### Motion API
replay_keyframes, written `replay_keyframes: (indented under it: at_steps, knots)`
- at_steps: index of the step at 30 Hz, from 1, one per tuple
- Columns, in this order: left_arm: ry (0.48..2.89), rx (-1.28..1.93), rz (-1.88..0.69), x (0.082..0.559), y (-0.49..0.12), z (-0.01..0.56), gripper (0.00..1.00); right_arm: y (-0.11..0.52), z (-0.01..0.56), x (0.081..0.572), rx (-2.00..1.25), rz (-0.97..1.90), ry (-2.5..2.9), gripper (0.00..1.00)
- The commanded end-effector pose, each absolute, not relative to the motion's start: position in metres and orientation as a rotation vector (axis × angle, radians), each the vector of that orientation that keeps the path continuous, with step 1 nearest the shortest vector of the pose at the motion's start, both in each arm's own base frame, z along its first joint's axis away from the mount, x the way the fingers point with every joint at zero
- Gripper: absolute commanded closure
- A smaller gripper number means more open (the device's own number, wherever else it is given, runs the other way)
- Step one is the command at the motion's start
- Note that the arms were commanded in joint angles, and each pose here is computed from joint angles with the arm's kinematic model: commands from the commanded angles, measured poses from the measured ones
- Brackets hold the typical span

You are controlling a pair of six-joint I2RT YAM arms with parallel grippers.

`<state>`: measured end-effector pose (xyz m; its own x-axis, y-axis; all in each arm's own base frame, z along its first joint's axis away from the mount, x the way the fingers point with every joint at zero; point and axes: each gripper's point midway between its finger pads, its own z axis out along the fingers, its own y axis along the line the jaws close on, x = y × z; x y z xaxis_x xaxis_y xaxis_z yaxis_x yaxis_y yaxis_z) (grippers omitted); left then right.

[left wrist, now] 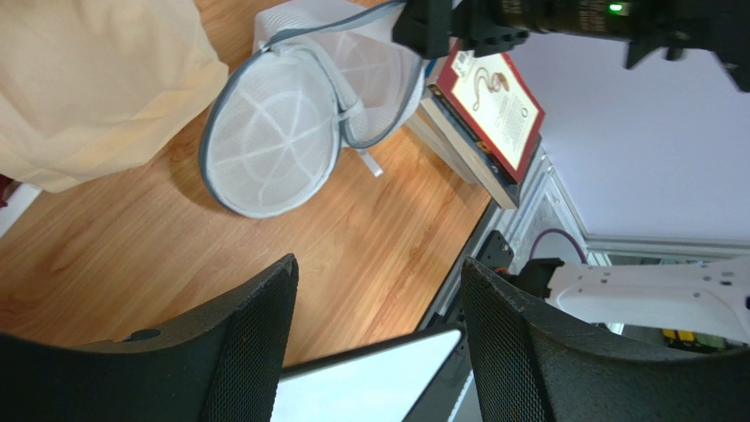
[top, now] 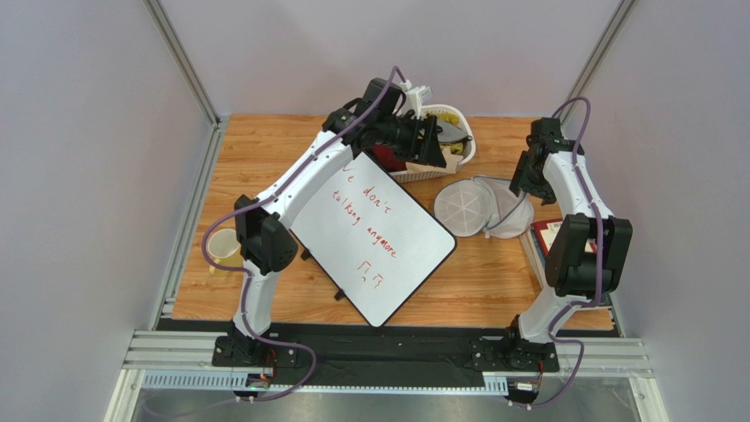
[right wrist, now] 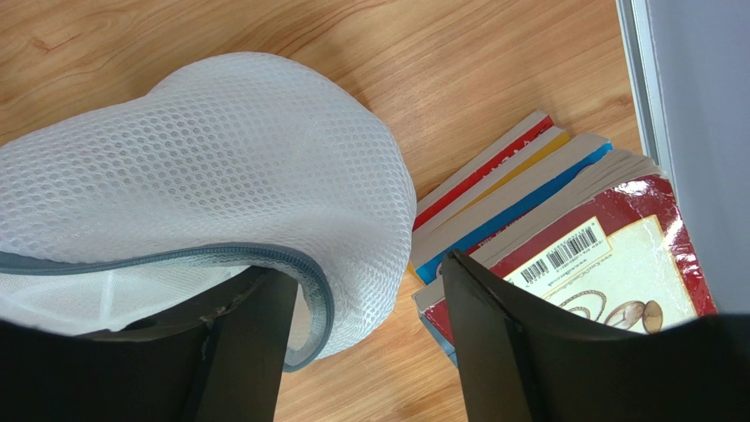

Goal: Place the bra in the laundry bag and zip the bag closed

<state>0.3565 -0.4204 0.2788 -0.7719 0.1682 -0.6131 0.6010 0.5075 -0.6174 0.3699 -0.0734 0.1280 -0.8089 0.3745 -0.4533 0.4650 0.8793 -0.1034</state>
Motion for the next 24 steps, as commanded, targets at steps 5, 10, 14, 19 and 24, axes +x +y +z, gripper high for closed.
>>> replay_keyframes:
  at_steps: [5, 10, 14, 19, 24]
  knots:
    - [2.096, 0.676, -1.161, 0.326, -0.394, 0.341, 0.27, -0.065, 0.195, 0.381, 0.561, -0.306, 2.46, 0.25]
    - [2.077, 0.676, -1.098, 0.308, -0.37, 0.348, 0.27, -0.051, 0.237, 0.397, 0.487, -0.292, 2.356, 0.21]
    - [2.071, 0.667, -1.067, 0.296, -0.354, 0.349, 0.27, -0.02, 0.256, 0.427, 0.35, -0.185, 2.293, 0.21]
    - [2.067, 0.629, -1.045, 0.281, -0.336, 0.341, 0.29, 0.041, 0.267, 0.479, 0.234, 0.056, 2.195, 0.26]
    - [2.1, 0.584, -1.044, 0.265, -0.321, 0.327, 0.31, 0.065, 0.269, 0.512, 0.414, 0.25, 2.112, 0.26]
